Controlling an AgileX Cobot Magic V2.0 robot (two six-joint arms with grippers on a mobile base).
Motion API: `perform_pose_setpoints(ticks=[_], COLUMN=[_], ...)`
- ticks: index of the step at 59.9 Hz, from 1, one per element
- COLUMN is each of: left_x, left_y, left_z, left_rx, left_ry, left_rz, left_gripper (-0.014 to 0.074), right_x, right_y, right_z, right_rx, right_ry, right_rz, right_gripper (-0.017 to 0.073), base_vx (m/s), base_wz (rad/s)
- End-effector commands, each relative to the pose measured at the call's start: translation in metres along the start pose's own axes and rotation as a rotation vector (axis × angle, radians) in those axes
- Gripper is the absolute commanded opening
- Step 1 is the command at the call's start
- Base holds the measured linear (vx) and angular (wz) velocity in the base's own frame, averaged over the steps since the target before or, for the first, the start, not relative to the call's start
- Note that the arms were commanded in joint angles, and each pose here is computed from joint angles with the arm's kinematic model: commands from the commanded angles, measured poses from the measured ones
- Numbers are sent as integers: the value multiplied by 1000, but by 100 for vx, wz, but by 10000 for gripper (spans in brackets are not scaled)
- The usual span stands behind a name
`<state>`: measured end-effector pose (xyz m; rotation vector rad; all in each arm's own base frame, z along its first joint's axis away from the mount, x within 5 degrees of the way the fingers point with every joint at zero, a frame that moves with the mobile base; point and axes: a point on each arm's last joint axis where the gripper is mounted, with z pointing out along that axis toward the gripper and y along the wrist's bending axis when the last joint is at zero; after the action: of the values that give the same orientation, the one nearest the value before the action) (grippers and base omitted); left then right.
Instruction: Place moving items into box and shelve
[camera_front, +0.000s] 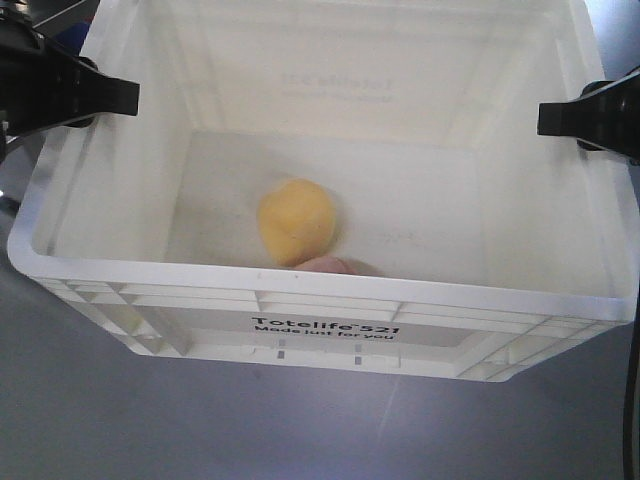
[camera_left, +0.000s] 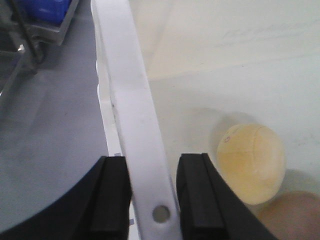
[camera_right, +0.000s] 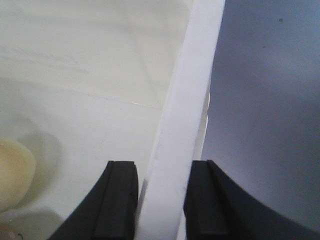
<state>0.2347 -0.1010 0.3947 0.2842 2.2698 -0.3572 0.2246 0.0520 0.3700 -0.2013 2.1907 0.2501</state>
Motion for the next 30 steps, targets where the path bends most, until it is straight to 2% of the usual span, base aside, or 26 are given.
perform_pose_setpoints(ticks=[1,30], left_x=[-23,-23], left_y=[-17,-17], left_z=[-28,-28], left_rx=[123,124], left_ry=[-228,-228], left_rz=[-38,-38], left_gripper=[-6,-6], right_x=[-27,-27], right_y=[7,7], right_z=[-19,-19], right_rx=[-39,-39], right_ry=[-222,-221], right_rz=[20,20], right_gripper=[-6,-6], base_vx=[33,34], base_wz=[-77,-67])
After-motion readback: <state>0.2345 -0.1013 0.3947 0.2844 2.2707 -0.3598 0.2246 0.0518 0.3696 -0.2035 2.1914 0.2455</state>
